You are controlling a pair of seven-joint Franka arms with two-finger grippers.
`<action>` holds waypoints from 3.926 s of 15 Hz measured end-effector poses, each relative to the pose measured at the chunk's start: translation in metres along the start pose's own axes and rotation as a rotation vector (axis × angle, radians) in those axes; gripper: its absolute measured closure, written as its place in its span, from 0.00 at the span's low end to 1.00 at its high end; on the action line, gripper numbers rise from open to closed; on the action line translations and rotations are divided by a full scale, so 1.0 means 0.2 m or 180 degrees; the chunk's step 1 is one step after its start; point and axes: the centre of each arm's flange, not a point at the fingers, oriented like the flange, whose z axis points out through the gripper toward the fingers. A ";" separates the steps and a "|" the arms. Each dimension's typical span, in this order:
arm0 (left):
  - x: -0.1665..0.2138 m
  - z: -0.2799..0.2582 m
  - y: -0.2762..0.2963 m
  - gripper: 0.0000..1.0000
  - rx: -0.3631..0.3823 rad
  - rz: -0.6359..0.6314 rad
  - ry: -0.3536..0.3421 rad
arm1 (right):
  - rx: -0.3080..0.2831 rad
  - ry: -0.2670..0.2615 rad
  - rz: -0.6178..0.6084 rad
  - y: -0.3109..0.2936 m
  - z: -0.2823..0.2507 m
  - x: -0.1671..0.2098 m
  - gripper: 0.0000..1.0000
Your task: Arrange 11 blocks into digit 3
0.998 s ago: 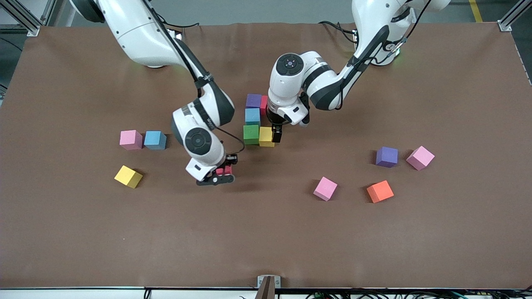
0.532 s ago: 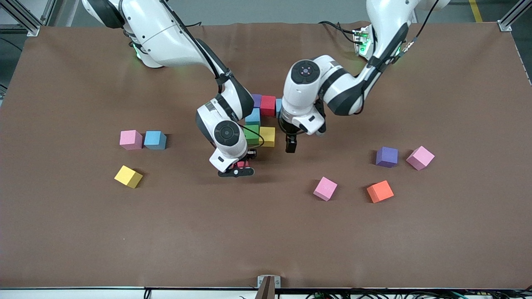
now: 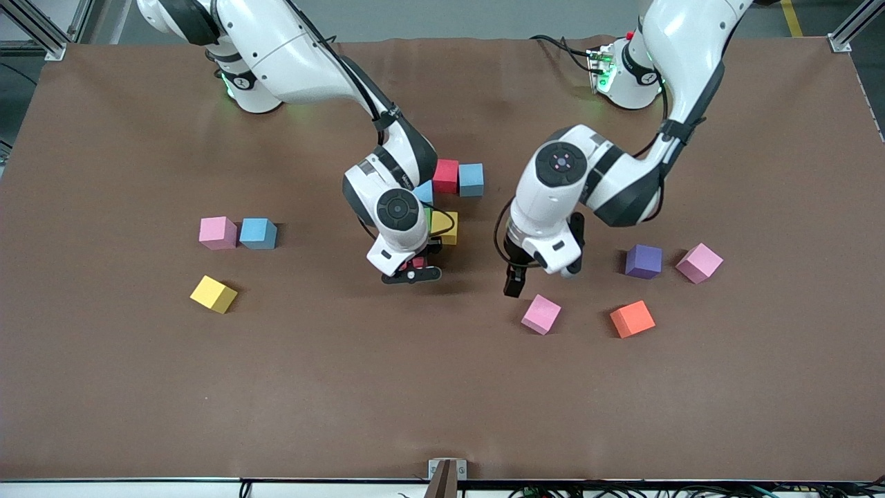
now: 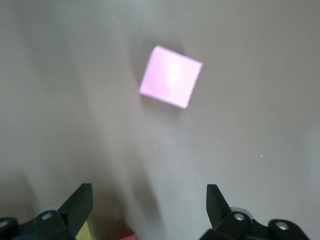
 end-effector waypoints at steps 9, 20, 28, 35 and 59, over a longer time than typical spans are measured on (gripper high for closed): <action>0.38 0.13 0.18 0.00 0.0164 0.1092 -0.0010 | -0.0019 -0.0071 0.0009 -0.01 0.01 -0.02 0.44; 0.61 0.42 0.33 0.00 0.0233 0.0813 -0.0387 | -0.0027 -0.0132 0.0173 -0.04 0.01 -0.05 0.44; 0.60 0.50 0.28 0.00 0.0468 0.0623 -0.0444 | -0.0069 -0.0251 0.0191 -0.05 -0.13 -0.03 0.00; 0.60 0.59 0.25 0.00 0.0555 0.0621 -0.0456 | 0.0017 -0.0374 -0.0009 0.62 -0.76 0.23 0.00; 0.34 0.47 -0.20 0.45 0.0795 -0.0365 -0.0076 | 0.0103 0.0061 0.1866 2.44 -0.21 0.15 0.04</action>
